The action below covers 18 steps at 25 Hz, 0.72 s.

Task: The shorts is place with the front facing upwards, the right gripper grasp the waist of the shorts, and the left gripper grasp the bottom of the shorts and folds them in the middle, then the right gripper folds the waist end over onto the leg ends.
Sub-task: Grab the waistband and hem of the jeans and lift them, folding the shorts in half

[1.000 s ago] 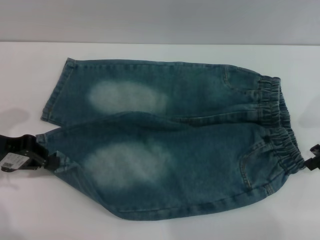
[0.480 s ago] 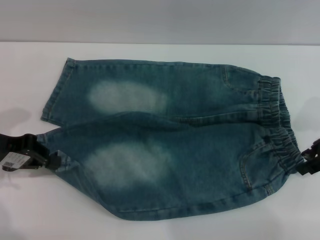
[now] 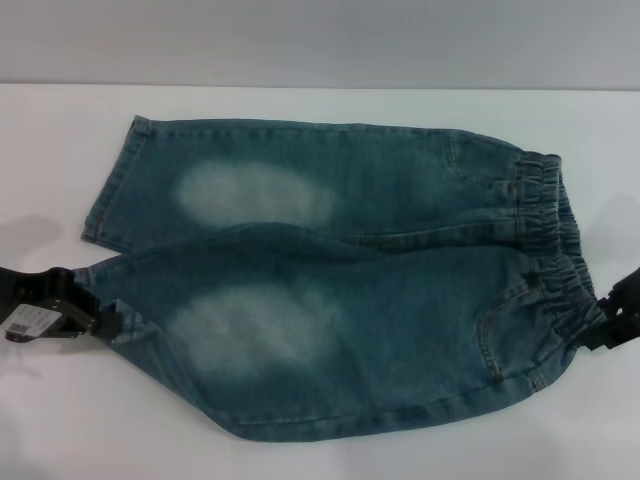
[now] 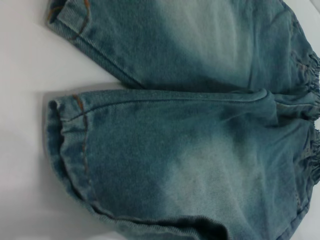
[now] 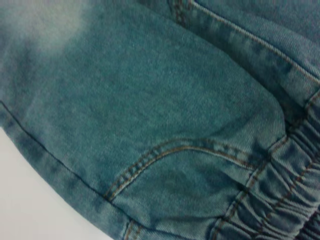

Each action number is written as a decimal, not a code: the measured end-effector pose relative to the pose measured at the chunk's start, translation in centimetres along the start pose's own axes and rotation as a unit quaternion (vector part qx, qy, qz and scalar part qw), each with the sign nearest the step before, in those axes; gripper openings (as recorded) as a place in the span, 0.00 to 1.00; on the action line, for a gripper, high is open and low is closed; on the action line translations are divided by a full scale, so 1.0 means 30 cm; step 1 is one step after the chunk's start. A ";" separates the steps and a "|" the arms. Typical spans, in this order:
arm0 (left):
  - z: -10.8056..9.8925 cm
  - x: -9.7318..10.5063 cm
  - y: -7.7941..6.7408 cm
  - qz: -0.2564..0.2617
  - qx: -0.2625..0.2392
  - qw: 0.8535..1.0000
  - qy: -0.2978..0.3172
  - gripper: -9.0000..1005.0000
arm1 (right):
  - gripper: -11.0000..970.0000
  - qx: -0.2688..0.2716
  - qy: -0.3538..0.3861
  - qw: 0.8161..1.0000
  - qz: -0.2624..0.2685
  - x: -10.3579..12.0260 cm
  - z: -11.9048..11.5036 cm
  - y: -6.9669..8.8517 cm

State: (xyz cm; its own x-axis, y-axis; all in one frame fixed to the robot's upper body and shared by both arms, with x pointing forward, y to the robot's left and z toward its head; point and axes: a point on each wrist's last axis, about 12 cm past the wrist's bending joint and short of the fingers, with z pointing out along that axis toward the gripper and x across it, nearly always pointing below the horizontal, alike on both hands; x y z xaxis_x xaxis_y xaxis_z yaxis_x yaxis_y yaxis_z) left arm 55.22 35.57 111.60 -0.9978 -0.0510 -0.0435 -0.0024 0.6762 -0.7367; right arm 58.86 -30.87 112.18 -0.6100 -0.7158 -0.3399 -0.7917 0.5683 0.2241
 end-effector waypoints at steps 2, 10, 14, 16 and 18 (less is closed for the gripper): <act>0.001 0.000 0.000 0.001 0.000 1.000 0.000 0.03 | 0.35 -0.001 -0.006 1.000 -0.002 -0.005 -0.002 0.001; 0.003 -0.001 0.000 0.001 0.001 1.000 -0.002 0.03 | 0.35 -0.016 -0.008 1.000 -0.019 -0.017 0.001 0.013; 0.003 -0.003 -0.003 0.003 0.001 1.000 -0.002 0.03 | 0.30 -0.018 -0.009 1.000 -0.024 -0.019 0.007 0.013; 0.004 -0.006 -0.006 0.004 0.001 1.000 -0.002 0.03 | 0.21 -0.018 -0.010 0.999 -0.026 -0.019 0.007 0.012; 0.002 -0.010 -0.010 0.005 0.001 1.000 -0.002 0.03 | 0.12 -0.017 -0.011 0.999 -0.030 -0.019 0.006 0.011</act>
State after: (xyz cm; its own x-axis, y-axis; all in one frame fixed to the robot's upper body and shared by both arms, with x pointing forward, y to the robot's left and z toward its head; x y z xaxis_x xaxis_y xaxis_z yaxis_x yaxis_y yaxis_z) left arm 55.53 35.33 111.78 -0.9974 -0.0470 -0.0547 0.0086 0.6752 -0.7375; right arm 58.96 -30.20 112.28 -0.5610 -0.7391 -0.3729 -0.8276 0.5104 0.2335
